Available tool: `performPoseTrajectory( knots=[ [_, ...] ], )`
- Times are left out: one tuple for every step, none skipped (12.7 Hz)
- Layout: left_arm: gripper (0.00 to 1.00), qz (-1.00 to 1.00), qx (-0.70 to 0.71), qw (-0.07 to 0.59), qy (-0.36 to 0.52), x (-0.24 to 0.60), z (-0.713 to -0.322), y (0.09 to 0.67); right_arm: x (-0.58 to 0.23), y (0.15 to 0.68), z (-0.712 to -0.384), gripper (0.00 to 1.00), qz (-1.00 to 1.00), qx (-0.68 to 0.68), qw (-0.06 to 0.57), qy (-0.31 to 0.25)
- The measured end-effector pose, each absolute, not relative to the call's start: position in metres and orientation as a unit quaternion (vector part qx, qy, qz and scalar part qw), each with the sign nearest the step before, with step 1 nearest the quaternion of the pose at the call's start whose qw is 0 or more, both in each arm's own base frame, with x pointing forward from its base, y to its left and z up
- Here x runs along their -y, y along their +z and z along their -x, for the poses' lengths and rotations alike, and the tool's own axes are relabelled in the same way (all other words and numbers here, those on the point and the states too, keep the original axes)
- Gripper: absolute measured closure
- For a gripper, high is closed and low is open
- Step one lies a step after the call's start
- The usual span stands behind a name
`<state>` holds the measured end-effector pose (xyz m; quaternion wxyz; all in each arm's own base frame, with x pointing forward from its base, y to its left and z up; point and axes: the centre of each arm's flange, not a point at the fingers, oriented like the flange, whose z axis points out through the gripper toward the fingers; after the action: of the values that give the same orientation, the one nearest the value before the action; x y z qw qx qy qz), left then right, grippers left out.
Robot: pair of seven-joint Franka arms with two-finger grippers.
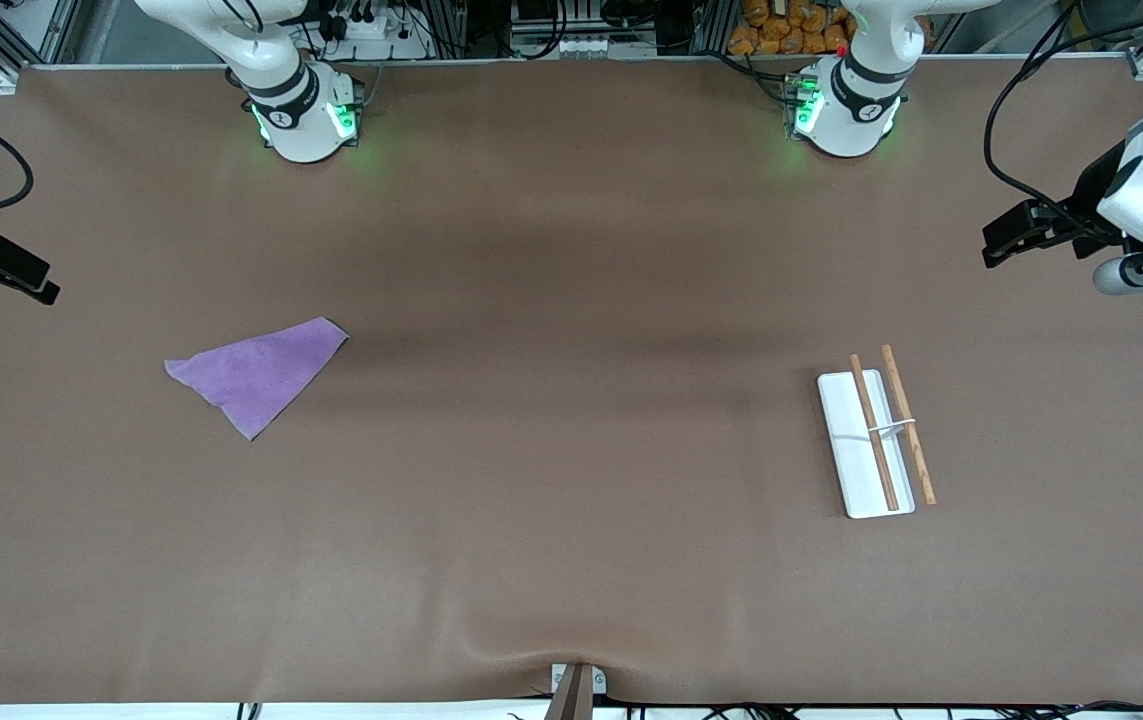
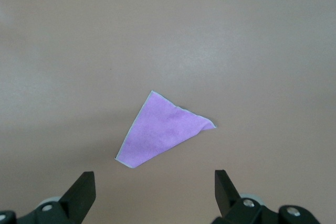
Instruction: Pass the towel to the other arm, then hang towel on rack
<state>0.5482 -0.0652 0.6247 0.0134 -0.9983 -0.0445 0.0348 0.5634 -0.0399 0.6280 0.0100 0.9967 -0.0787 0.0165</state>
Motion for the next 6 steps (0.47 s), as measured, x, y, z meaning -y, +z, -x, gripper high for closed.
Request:
performPoseTrajectory(
  knots=[
    [0.00,0.998,0.045,0.013,0.035,0.0647,-0.5483,0.6248,0.0400,0.6280,-0.5634,0.00,-0.997,0.079,0.010,0.016],
    [0.00,0.998,0.045,0.013,0.035,0.0642,-0.5484,0.6249,0.0406,0.6280,-0.5634,0.00,-0.997,0.079,0.010,0.016],
    [0.00,0.998,0.046,0.013,0.034,0.0639,-0.5484,0.6253,0.0413,0.6277,-0.5631,0.00,-0.997,0.080,0.010,0.015],
    [0.00,0.998,0.046,0.013,0.033,0.0636,-0.5485,0.6261,0.0421,0.6268,-0.5624,0.00,-0.997,0.081,0.010,0.012],
    [0.00,0.998,0.047,0.013,0.032,0.0628,-0.5486,0.6272,0.0441,0.6250,-0.5621,0.00,-0.996,0.083,0.010,0.007],
    [0.00,0.998,0.047,0.013,0.032,0.0611,-0.5488,0.6277,0.0492,0.6205,-0.5618,0.00,-0.996,0.087,0.011,-0.001]
  ],
)
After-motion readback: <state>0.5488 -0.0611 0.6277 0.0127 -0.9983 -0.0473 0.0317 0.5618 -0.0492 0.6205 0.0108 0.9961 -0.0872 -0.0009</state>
